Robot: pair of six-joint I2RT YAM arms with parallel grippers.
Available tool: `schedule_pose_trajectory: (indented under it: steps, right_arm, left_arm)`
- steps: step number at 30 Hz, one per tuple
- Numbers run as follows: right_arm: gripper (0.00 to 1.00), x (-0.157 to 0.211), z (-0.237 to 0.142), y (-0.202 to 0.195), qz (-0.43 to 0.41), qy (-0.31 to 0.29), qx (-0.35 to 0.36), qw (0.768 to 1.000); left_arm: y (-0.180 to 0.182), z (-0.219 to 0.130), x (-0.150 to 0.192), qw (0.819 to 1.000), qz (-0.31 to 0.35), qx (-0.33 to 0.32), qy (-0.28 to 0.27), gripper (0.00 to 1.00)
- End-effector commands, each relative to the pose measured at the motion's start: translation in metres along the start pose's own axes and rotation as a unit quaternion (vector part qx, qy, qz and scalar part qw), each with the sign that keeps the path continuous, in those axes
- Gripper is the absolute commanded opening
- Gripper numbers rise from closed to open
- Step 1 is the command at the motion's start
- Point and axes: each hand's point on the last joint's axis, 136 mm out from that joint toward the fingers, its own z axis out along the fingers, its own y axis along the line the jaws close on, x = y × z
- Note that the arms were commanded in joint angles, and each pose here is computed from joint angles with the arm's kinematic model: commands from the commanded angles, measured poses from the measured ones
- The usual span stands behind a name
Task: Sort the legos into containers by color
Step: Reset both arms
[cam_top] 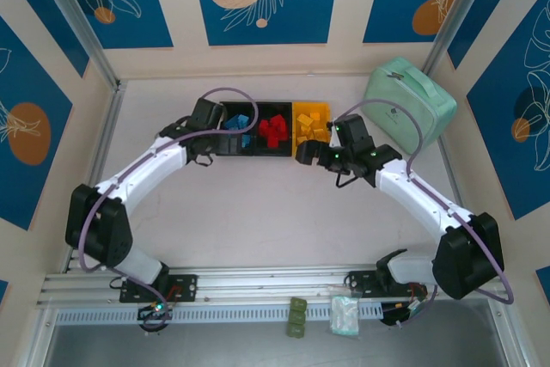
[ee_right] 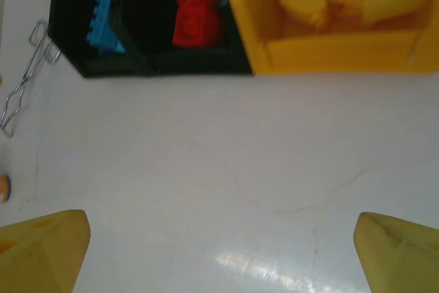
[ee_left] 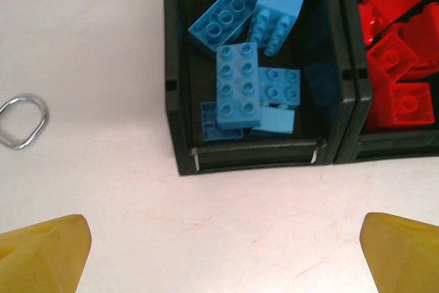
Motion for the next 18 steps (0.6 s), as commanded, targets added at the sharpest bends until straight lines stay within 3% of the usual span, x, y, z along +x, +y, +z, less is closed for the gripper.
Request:
schedule_pose_trajectory:
  steps: [1,6,12,18]
  right_arm:
    - [0.99,-0.030,-0.010,-0.019,-0.027,-0.063,0.062,0.996]
    - [0.99,-0.062,-0.031,-0.058,-0.072,-0.173,0.172,0.967]
    - [0.99,-0.084,-0.049,-0.096,-0.186,-0.317,0.275,0.889]
    - [0.99,-0.074,-0.044,-0.158,-0.127,-0.317,0.324,0.882]
  left_arm:
    - [0.023,-0.014,-0.006,0.998,-0.008,-0.031,-0.056,0.99]
    - [0.059,-0.028,0.000,0.989,-0.003,-0.088,-0.121,0.99]
    - [0.115,-0.020,0.015,0.972,0.007,-0.178,-0.154,0.99]
    - [0.146,0.002,0.027,0.956,0.017,-0.212,-0.200,0.99]
